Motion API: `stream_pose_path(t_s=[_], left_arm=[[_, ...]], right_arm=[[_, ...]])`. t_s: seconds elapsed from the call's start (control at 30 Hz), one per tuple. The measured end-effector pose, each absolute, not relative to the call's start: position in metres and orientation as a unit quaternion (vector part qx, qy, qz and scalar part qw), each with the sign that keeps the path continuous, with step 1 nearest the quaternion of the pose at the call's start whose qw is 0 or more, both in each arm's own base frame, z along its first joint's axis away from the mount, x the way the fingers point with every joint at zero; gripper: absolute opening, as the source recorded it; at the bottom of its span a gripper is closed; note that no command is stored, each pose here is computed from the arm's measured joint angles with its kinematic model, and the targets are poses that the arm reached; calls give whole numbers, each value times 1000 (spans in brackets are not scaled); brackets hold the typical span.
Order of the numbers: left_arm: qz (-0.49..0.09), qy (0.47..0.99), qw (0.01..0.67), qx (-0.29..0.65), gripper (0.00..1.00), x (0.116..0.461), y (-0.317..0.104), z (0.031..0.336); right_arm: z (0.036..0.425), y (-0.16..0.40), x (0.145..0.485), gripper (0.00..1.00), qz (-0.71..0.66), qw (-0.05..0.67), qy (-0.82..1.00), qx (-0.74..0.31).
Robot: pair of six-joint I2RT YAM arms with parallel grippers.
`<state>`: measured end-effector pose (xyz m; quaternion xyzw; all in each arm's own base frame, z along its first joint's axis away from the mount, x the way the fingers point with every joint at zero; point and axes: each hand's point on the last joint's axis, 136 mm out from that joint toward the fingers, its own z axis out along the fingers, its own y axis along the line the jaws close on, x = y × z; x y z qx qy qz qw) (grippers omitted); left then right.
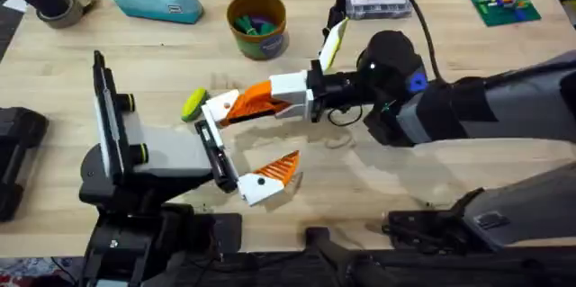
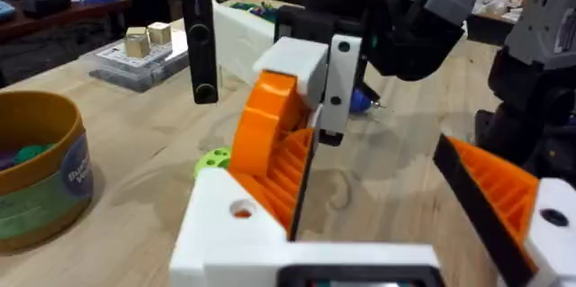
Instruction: Pick up the gripper from the table and insert it into the empty holder that is missing its gripper. Then pick up a screw, insert it into the mounting hole, and use the screwdriver to tighten it. Finally, clean up the table by picking up the vegetable and placing it into the bucket.
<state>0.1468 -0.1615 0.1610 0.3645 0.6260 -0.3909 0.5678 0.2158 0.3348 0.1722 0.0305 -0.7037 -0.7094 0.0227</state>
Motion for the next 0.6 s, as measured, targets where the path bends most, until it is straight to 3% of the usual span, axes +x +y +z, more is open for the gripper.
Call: stream_pose_path(t_s=[0.6], left_arm=[[-379, 632, 576, 354, 992, 153, -158, 161]], right_arm=[[173, 346, 220, 20, -710, 38, -701, 56]])
